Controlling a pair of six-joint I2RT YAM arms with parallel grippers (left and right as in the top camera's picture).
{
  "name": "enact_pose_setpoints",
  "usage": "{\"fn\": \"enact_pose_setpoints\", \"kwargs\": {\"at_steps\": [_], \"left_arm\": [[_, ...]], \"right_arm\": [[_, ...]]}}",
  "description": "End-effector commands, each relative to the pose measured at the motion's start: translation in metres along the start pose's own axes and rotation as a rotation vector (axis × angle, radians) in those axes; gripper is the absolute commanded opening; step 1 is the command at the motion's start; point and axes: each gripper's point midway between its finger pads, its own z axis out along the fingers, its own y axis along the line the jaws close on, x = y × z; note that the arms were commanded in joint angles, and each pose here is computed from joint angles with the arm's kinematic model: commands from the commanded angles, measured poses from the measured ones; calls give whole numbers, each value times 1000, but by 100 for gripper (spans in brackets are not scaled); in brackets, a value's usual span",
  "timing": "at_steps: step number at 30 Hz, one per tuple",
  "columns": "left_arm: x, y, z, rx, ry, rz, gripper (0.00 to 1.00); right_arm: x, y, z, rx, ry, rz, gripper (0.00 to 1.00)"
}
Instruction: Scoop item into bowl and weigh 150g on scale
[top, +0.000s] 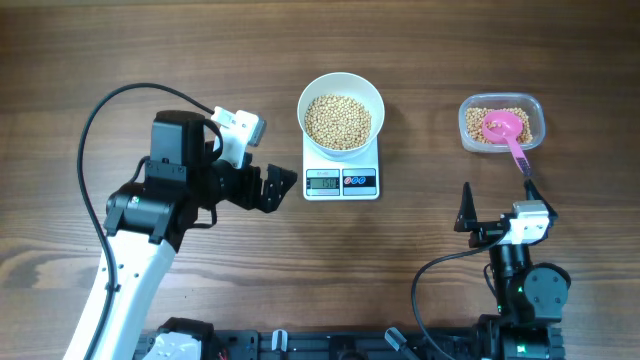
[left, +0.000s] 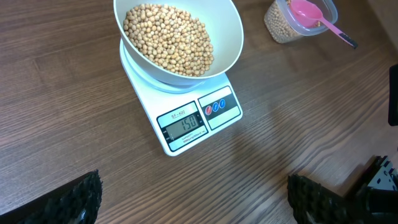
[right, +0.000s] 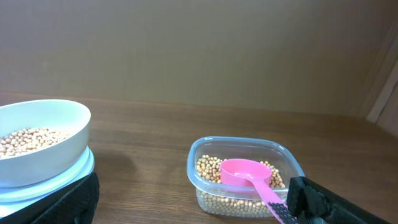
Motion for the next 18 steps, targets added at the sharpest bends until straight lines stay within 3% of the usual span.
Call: {"fn": "enact_pose_setpoints", "kwargs": {"at_steps": [1,18], "left_arm": [[0,0,1,11,-1,-12,100],[0,0,1,11,-1,-12,100]], "right_arm": [[-3,-2,-1,14,-13,-10,100],[-3,-2,-1,14,-13,-10,100]]}}
